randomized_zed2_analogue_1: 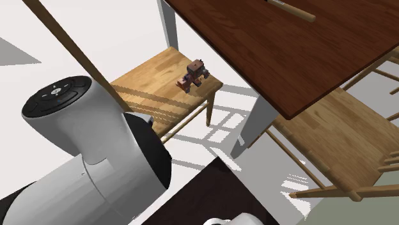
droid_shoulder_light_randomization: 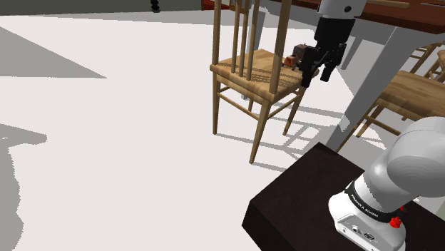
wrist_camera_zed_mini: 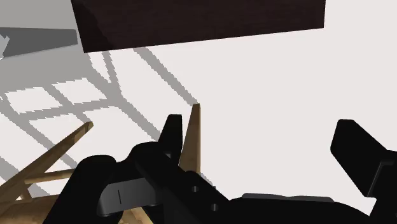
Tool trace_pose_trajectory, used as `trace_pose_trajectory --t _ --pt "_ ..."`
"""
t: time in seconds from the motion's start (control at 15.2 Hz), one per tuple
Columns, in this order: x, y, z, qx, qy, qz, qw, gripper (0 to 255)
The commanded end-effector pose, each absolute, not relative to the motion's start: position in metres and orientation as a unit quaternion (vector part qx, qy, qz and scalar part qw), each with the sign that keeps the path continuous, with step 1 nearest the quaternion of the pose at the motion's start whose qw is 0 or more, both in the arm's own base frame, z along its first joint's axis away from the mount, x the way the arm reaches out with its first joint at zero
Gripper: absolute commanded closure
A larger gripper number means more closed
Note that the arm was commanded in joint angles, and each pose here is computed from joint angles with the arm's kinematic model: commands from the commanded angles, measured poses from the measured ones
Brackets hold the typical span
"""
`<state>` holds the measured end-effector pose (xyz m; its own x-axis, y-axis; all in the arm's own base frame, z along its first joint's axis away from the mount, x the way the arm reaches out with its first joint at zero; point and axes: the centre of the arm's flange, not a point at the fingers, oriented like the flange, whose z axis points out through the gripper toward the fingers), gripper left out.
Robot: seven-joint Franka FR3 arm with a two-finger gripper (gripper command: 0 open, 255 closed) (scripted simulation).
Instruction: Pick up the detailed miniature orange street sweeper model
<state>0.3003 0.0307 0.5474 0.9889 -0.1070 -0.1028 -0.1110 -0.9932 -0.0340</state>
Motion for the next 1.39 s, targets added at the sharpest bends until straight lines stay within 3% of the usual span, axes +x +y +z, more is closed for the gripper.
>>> trace_pose_trajectory --t 0.0,1.32 --pt "0.300 0.031 0.547 -0.997 0.055 0.050 0.020 0" --pt "0.456 -0.161 0.509 -0.995 0.097 0.021 -0.017 0"
